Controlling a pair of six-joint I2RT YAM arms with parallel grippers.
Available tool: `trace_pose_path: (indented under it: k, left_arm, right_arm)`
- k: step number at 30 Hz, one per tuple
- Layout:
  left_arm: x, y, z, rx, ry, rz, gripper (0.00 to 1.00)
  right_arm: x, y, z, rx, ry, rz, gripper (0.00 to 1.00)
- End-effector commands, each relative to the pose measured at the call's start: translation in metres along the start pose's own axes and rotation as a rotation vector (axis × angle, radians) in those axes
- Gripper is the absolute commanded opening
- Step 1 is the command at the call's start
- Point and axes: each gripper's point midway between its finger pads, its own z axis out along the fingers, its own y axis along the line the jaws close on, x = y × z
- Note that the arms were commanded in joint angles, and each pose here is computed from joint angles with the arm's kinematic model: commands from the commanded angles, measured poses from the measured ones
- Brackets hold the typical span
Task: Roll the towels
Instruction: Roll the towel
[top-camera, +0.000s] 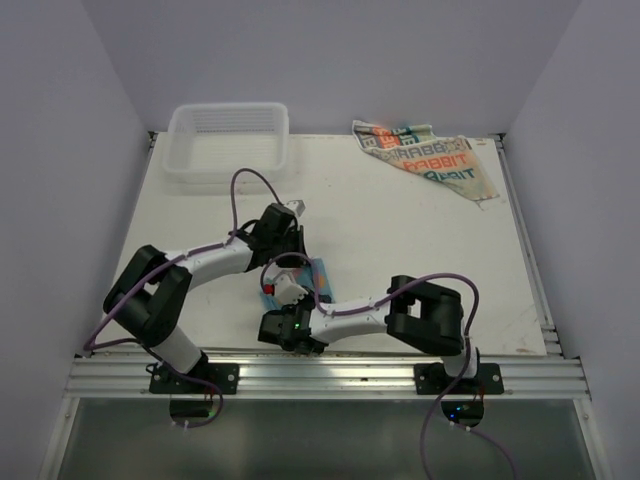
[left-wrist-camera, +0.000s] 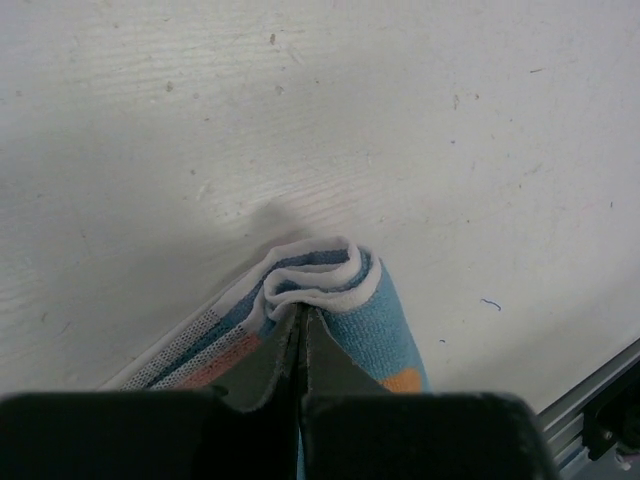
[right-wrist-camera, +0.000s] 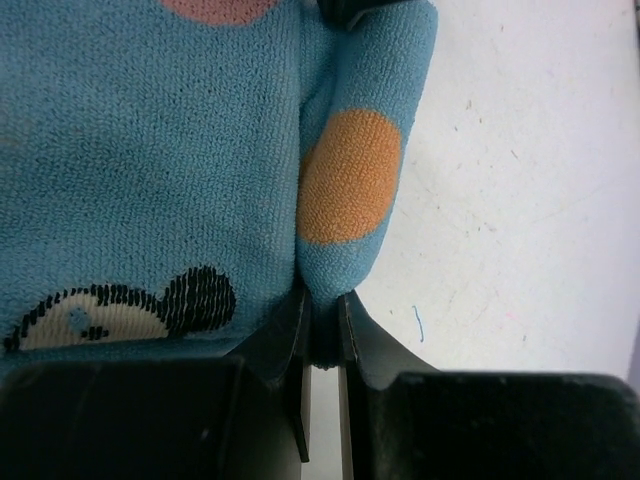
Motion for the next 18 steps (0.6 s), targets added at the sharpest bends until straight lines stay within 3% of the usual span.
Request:
trace_pose_path:
  k: [1, 18]
  left_arm:
    - [-0.011, 0.008, -0.013, -0.034, -0.047, 0.04, 0.0]
    - [-0.032, 0.007, -0.045, -0.035, -0.135, 0.087, 0.0]
  right_arm:
    - [-0.001, 0.007, -0.006, 0.032, 0.009, -0.114, 0.0]
    - [0.027, 0.05, 0.011, -0.002, 0.146, -0.319, 0.0]
